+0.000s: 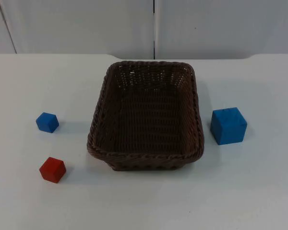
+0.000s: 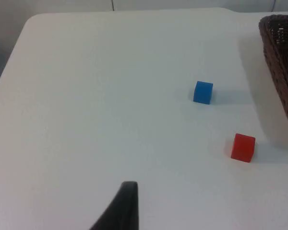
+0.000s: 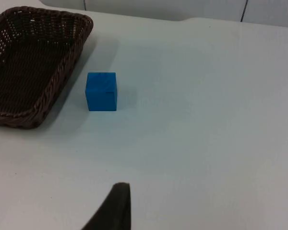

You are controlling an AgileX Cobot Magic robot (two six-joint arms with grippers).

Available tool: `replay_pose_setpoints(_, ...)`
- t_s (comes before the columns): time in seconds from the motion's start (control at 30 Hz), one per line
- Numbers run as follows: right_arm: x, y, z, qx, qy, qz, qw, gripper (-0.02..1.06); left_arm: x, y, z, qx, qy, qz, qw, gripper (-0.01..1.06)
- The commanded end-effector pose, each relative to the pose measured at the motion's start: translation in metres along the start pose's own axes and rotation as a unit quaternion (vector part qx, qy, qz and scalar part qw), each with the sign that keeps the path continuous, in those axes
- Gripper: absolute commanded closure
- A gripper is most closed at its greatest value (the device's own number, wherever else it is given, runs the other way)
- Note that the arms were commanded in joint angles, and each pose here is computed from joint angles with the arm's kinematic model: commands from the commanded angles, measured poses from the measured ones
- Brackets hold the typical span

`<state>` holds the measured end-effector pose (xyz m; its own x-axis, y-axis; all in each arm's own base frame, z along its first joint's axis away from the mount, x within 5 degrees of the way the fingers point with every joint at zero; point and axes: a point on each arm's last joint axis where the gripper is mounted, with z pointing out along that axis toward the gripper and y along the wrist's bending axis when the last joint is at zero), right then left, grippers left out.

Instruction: Pick up the basket with the left hand and place the largest block into the basket with the right hand.

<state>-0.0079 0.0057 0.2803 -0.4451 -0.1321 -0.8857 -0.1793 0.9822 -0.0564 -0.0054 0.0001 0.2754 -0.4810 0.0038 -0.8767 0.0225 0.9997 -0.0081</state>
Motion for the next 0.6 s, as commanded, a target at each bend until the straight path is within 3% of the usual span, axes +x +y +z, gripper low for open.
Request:
replay_pose_setpoints(0.0, 0.0003, 0.0006, -0.0002, -0.001, -0.001, -0.002, 1.0, -0.01, 0.0001, -0.0009, 0.0004, 0.003, -0.006, -0.003, 1.0, 0.0)
replay_pose_setpoints(0.57, 0.0003, 0.0006, -0.0002, -0.001, -0.001, -0.002, 1.0, -0.01, -0.0005, -0.0037, 0.0004, 0.019, -0.008, -0.011, 1.0, 0.0)
